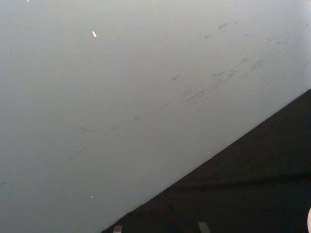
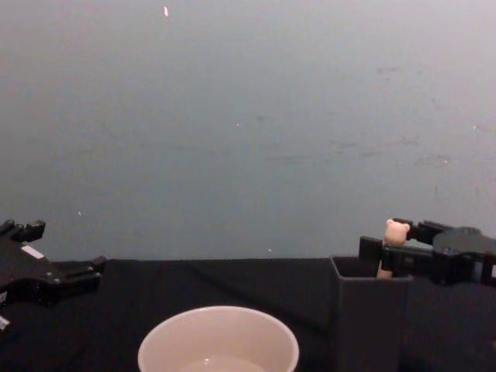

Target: Pick up the stirring spoon with one hand, stir inside the cup, then place it back in its original position.

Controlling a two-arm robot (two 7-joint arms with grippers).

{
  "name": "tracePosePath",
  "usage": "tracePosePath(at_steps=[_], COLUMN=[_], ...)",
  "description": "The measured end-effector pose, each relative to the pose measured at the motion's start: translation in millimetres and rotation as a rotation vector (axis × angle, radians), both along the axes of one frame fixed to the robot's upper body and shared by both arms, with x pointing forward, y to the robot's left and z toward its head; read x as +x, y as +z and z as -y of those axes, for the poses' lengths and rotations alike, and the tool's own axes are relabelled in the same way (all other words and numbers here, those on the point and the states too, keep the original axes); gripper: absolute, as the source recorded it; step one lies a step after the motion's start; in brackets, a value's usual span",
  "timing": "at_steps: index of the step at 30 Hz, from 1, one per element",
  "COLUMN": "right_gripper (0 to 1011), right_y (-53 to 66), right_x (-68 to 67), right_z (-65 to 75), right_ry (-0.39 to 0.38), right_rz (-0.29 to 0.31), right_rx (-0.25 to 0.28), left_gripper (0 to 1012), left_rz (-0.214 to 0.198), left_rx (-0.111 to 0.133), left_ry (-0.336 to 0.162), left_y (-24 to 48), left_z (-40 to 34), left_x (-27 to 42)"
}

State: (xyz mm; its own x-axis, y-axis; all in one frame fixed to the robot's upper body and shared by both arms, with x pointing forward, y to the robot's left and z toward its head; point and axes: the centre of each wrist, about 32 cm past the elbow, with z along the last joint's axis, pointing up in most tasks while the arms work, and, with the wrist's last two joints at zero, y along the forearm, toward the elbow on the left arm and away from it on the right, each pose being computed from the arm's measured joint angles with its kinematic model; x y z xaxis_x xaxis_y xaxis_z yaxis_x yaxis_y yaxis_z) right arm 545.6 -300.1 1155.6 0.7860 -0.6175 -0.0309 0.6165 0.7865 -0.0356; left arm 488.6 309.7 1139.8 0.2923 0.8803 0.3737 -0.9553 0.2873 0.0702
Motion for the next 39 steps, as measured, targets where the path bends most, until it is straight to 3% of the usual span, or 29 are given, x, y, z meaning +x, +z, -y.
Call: tracePosePath(at_steps=[7, 25, 39], right_gripper=[787, 228, 216], right_y=[0.0, 0.2, 5.1], right_x=[-0.2, -0.2, -4.2], right_z=[0.3, 0.5, -3.5], right_ry=[0.0, -0.001, 0.006], right_rz=[0.0, 0.0, 0.025], right_rx=[0.0, 0.002, 0.002], left_gripper=[1002, 1001, 1001], left_rz=[0.0, 0.0, 0.0], left_rx=[0.0, 0.0, 0.0], left_ry=[0.0, 0.0, 0.0], left_y=[0.0, 0.0, 0.0], left_z=[0.0, 0.0, 0.0], left_x=[0.0, 0.0, 0.0])
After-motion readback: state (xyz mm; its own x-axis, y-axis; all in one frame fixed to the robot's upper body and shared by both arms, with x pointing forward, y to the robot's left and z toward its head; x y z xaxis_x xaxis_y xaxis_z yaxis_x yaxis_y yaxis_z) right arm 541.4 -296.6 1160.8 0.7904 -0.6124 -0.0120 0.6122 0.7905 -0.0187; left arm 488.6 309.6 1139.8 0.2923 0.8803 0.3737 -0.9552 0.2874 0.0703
